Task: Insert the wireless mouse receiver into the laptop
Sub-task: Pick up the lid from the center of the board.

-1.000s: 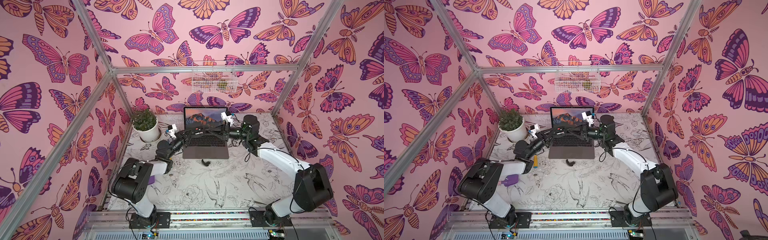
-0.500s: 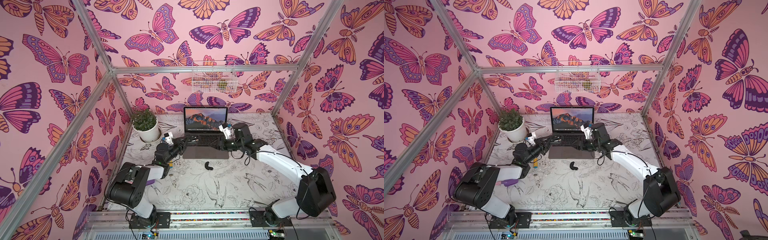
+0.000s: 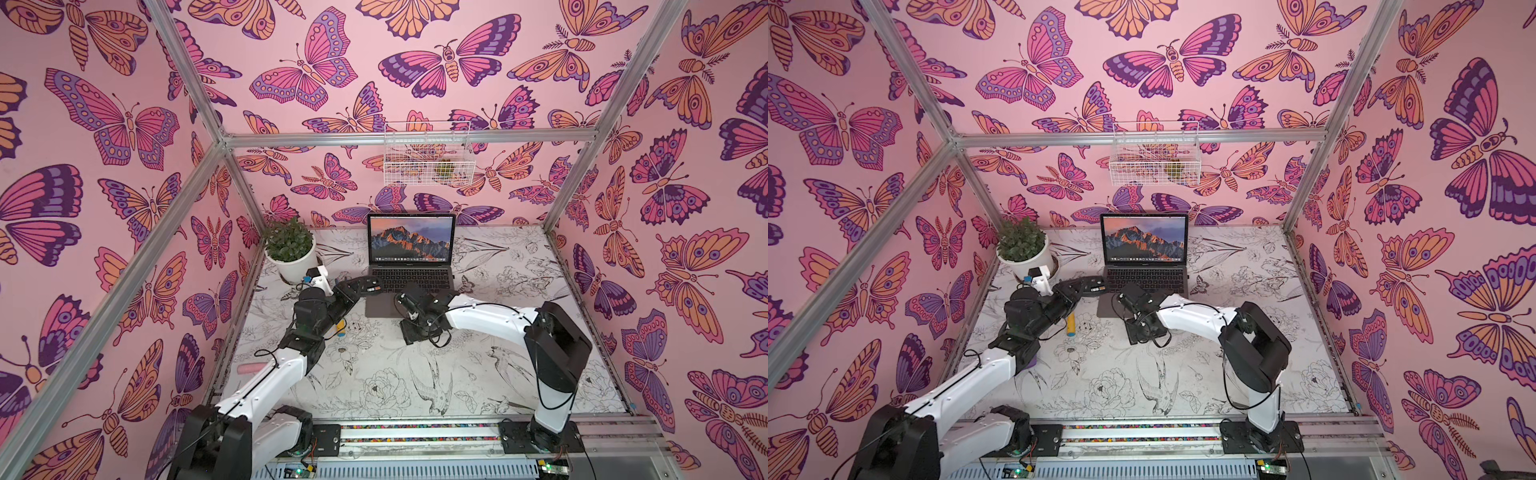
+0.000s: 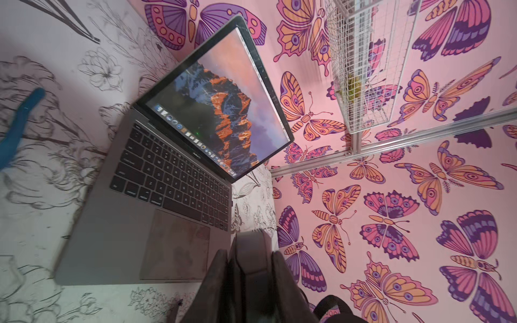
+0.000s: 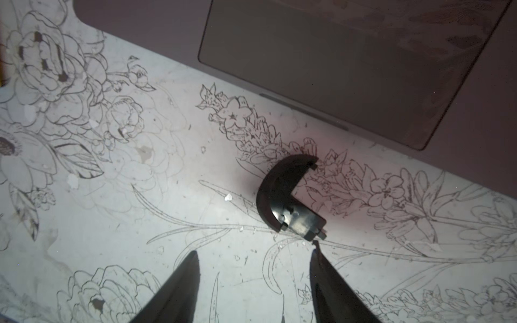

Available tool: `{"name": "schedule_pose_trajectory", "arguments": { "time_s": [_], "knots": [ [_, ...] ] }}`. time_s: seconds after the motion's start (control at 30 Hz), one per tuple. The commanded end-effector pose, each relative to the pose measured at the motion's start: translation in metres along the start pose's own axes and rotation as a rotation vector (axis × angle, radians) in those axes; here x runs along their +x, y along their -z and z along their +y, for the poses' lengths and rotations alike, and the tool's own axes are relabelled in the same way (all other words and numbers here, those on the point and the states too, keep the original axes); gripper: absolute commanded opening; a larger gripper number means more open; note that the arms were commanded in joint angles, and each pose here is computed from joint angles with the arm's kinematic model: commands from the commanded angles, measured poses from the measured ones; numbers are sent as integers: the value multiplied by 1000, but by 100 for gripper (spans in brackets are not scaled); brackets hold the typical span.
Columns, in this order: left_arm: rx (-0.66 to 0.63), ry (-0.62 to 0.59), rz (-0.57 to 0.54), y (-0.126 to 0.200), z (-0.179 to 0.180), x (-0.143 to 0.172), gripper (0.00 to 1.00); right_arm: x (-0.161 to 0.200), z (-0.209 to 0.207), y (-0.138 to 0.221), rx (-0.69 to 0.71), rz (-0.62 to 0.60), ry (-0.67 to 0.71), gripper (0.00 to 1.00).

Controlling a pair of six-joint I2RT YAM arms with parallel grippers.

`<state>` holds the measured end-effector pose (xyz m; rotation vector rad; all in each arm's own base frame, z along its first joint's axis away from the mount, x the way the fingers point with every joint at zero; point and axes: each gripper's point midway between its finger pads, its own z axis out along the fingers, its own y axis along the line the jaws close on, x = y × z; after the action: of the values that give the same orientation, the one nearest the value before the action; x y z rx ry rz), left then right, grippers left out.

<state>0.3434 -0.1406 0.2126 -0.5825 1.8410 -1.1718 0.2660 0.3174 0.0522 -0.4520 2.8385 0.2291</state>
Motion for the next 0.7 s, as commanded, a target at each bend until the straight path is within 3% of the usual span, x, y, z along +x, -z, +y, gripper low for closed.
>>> {"name": "schedule_pose_trajectory", "arguments": {
  "time_s": [0.0,0.67],
  "knots": [
    [-101,-35,-5,10,30,3,0,-2,-17,-3,160,-12,-12,59],
    [-73,38,7,20,63,-5,0,-5,-18,-34,404,57,-132,29]
  ]
}}
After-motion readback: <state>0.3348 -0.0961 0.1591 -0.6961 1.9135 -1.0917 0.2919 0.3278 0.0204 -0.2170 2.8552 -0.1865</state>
